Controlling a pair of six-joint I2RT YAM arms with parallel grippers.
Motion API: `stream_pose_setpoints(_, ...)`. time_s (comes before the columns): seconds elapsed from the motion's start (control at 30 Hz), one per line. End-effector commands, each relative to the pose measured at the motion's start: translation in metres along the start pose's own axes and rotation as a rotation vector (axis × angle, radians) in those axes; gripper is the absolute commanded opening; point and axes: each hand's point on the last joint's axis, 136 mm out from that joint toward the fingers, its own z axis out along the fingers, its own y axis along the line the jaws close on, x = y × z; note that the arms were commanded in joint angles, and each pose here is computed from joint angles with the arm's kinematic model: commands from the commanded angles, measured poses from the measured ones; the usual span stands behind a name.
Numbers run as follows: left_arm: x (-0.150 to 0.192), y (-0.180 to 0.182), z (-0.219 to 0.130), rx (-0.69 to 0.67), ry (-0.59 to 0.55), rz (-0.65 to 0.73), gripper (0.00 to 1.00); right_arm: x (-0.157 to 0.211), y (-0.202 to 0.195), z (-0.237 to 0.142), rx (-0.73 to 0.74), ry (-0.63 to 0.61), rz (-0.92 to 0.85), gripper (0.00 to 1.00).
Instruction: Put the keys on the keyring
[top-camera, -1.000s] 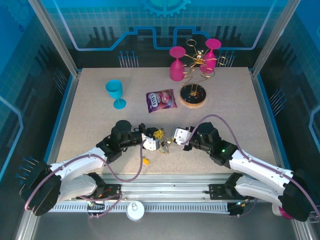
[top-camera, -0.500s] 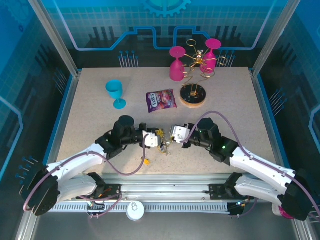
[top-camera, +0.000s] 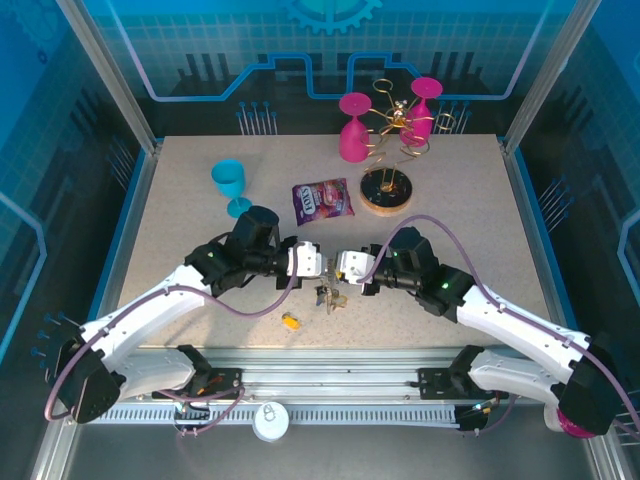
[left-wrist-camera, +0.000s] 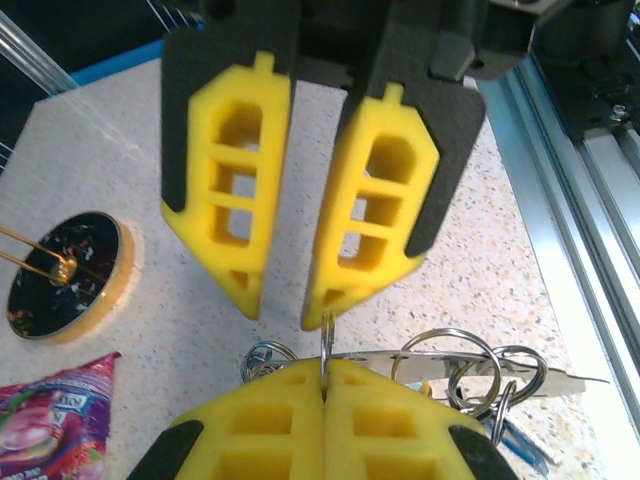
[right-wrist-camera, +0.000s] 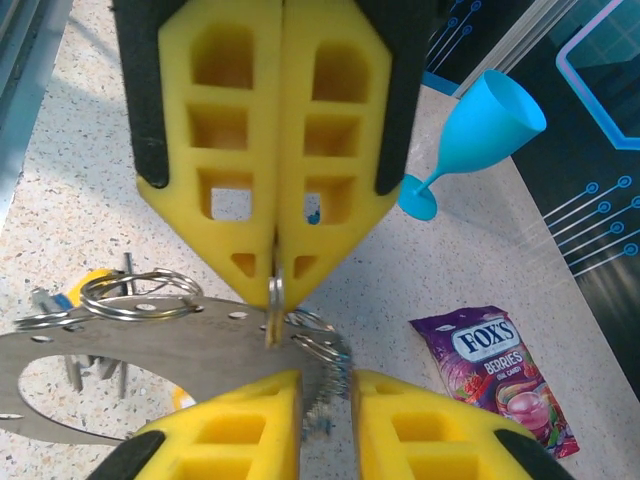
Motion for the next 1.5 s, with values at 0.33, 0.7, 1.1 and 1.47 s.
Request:
stream_pose_setpoints(0.33, -0.008, -0.005, 0.001, 0.046, -0.023, -0.017, 0.0, -0.026, 0.013, -0.001, -0.106, -0.097, -0.005, 0.2)
stream_pose_setpoints(0.7, -0.008, -0.003, 0.002, 0.039, -0.03, -0.019, 0.0, -0.033, 0.016, 0.003, -0.126, -0.133, 0.004, 0.19)
stream_pose_setpoints(1.1, -0.002, 0.008, 0.006, -0.024, -0.014, -0.006, 0.0, -0.011, 0.019, -0.002, -0.083, -0.069, 0.027, 0.23)
stream_pose_setpoints(1.47, -0.002, 0.001, 0.006, 0.009, -0.013, -0.008, 0.0, -0.021, 0.011, 0.004, -0.061, -0.111, 0.037, 0.2)
